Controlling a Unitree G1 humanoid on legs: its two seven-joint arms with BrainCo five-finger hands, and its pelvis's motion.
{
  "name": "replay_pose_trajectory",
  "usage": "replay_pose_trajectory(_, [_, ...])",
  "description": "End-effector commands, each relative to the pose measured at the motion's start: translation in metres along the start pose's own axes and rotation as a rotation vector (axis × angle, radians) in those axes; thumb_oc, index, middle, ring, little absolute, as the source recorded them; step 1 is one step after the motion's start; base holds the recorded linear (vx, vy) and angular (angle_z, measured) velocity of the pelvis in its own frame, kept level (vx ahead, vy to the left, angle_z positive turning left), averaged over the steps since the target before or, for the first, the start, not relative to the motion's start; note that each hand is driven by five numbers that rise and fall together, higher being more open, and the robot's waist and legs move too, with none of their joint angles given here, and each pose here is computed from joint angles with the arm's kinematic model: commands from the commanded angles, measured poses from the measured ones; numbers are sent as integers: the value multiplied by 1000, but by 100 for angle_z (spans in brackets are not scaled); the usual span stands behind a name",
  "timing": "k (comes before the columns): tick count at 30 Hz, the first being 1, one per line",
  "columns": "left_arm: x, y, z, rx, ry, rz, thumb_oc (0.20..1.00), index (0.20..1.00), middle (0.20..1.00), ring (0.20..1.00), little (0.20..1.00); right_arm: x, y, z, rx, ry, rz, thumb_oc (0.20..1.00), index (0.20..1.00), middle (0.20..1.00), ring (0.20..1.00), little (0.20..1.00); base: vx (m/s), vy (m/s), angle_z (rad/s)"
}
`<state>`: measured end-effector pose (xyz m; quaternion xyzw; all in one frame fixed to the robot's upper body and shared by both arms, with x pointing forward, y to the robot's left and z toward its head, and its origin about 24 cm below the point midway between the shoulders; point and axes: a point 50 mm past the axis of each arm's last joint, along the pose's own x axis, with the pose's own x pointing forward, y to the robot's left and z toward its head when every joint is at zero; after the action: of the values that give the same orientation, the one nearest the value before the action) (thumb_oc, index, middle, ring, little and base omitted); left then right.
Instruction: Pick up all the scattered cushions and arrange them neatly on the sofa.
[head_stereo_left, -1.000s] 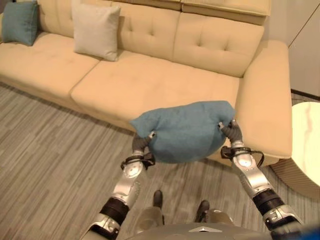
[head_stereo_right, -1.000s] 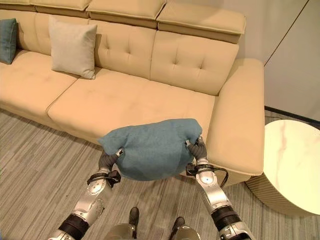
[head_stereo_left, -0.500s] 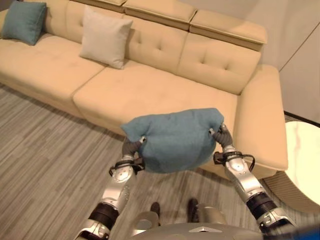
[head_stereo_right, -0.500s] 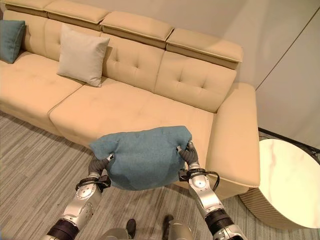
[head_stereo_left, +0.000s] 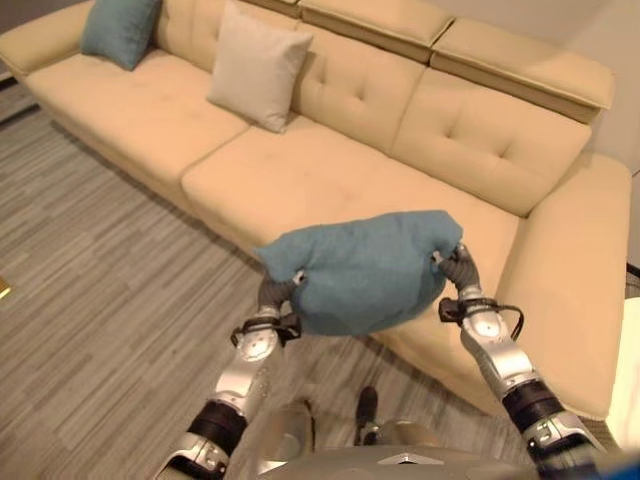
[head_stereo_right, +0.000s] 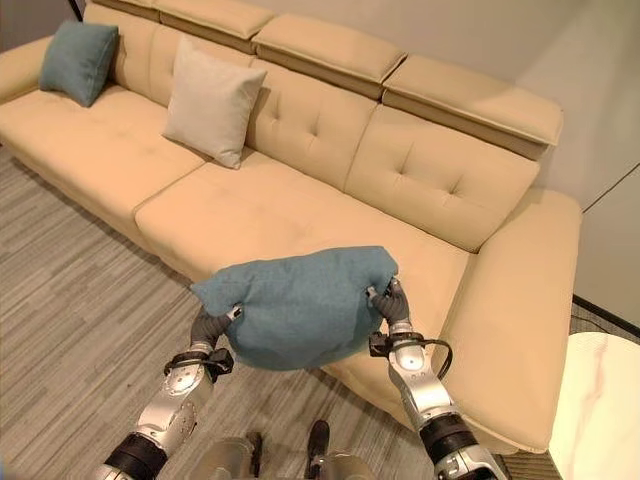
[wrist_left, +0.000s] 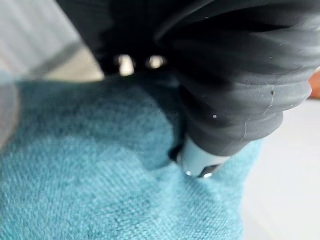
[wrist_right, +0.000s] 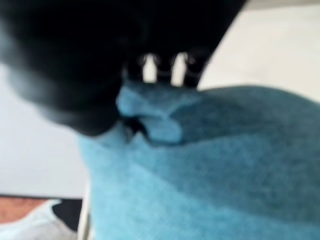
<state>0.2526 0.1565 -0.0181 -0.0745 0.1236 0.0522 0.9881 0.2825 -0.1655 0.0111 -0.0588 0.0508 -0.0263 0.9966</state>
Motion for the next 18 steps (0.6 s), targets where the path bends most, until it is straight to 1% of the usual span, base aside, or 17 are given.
replay_pose_trajectory(1, [3, -41, 54, -49, -256, -197, 200, 200, 200, 200, 200, 10, 28, 51, 80, -249, 99, 200, 200, 200, 200, 200, 288, 153, -5])
replay_pose_trajectory(6, [1, -37, 50, -34, -239, -197, 200, 200, 200, 200, 200, 7, 32, 47, 83, -235, 111, 200, 200, 200, 200, 200, 199, 162, -31])
replay_pose_trajectory(10, [0, -34, 51, -14, -245, -190, 200, 200, 200, 200, 200, 5, 39, 47, 79, -236, 132, 200, 200, 200, 200, 200, 149, 281, -19])
replay_pose_trajectory(15, [-2, -28, 50, 0, -250, -176, 200, 200, 200, 200, 200, 4, 42, 42, 75, -216, 143, 200, 200, 200, 200, 200, 165, 129, -26])
replay_pose_trajectory(18, [-3, -24, 49, -3, -247, -170, 200, 200, 200, 200, 200, 4, 41, 41, 78, -211, 144, 200, 200, 200, 200, 200, 233, 30, -64])
